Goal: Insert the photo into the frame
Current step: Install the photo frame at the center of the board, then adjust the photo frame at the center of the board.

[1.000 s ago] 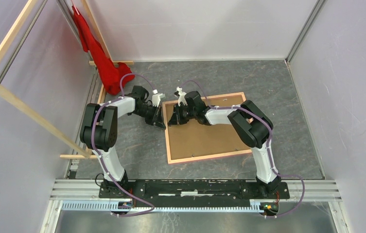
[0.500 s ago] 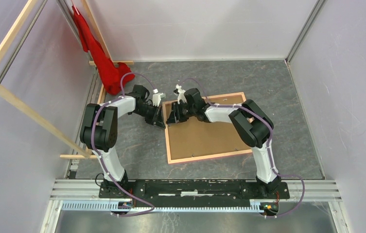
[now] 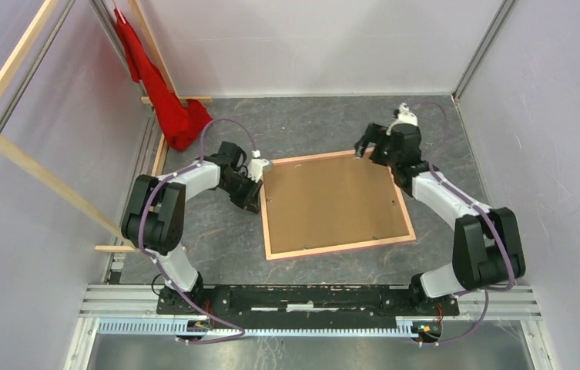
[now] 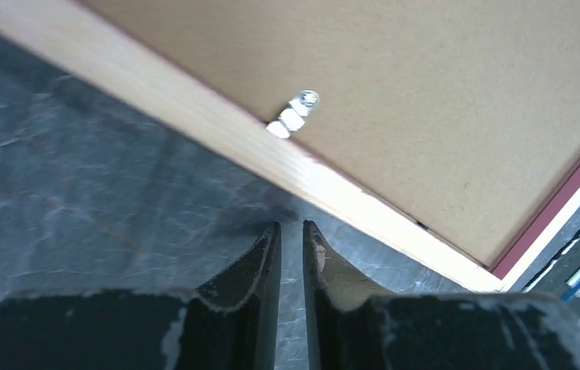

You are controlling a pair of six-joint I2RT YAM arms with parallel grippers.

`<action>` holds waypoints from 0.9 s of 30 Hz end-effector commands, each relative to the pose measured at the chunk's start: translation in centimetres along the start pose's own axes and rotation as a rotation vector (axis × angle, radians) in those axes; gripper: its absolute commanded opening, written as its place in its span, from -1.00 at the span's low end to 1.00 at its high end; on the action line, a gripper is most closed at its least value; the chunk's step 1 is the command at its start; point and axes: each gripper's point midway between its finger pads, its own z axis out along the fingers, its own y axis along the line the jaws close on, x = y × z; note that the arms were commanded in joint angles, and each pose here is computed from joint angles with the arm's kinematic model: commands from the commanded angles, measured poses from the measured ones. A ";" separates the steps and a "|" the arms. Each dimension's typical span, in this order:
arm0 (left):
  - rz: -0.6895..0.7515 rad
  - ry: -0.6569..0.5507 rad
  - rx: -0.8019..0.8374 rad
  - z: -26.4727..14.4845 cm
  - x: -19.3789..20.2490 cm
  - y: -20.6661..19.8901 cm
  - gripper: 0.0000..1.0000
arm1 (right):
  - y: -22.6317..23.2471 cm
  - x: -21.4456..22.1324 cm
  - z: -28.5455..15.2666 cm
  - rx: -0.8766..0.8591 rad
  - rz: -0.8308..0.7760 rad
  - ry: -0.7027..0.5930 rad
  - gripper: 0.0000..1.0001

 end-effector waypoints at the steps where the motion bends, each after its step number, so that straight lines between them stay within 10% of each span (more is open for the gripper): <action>1: 0.146 0.038 -0.036 0.8 0.8 -1.8 -0.52 | -9.9 2.1 -2.1 0.353 0.009 0.000 0.96; 12: 0.218 0.077 -0.033 1.2 2.1 -4.0 -0.55 | -13.3 6.3 1.5 0.360 0.050 0.155 0.96; 27: 0.397 0.247 0.185 6.7 3.5 -13.4 -0.44 | 3.4 7.2 14.2 -0.199 0.064 0.363 0.96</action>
